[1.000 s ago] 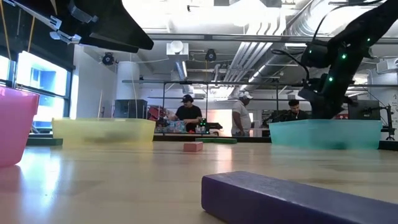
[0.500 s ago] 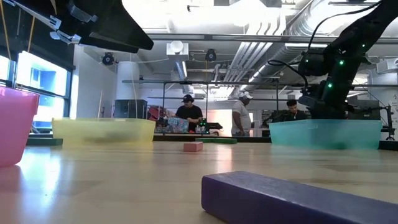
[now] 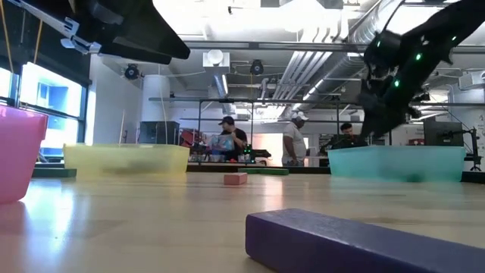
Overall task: Sort blocks
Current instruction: Put the purple wooden block into the yellow bin
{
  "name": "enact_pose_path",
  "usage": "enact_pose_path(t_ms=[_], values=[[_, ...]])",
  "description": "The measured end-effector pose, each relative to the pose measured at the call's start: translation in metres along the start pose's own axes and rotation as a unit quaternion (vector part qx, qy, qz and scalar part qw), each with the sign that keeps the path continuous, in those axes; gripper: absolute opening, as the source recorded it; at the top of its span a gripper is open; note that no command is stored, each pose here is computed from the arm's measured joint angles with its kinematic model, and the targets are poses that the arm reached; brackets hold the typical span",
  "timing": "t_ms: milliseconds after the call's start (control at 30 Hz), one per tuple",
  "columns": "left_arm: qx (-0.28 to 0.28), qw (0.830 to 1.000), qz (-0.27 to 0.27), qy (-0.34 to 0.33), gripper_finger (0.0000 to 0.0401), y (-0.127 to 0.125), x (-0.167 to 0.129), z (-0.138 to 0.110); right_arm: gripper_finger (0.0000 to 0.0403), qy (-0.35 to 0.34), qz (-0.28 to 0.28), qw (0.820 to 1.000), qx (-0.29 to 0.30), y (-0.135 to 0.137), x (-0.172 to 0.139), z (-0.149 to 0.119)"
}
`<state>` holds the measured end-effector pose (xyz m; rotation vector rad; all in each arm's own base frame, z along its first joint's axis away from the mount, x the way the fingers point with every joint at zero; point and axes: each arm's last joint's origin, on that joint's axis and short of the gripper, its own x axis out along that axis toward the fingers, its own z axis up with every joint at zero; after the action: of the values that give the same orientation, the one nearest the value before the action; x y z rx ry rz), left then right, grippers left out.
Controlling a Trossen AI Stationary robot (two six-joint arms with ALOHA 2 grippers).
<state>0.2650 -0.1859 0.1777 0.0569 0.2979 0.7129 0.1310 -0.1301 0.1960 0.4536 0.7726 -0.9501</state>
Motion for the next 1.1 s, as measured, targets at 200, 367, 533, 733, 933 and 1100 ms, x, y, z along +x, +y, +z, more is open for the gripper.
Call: enact_pose_path(t_ms=[200,367,533,733,933,1100], values=[[-0.025,1.000,0.007,-0.001,0.0227,0.000,0.008,0.004,0.0203,-0.110,0.027,0.993,-0.045,0.026,-0.040,-0.002],[-0.052,0.998,0.020,-0.004,0.0227,0.000,0.020,0.009,0.0203,-0.176,0.091,0.978,-0.069,0.053,-0.072,-0.015],[-0.095,0.995,0.030,-0.010,0.0227,0.001,0.032,0.016,0.0203,-0.200,0.154,0.961,-0.112,0.086,-0.095,-0.040],[-0.084,0.995,0.043,-0.008,0.0227,0.004,0.045,0.020,0.0203,-0.229,0.176,0.945,-0.154,0.120,-0.113,-0.078],[-0.092,0.994,0.028,0.058,0.0227,0.024,0.071,0.033,0.0203,-0.215,0.190,0.939,-0.188,0.146,-0.112,-0.115],[-0.074,0.985,0.039,0.151,0.0227,0.057,0.106,0.038,0.0204,-0.204,0.177,0.938,-0.218,0.165,-0.098,-0.138]])
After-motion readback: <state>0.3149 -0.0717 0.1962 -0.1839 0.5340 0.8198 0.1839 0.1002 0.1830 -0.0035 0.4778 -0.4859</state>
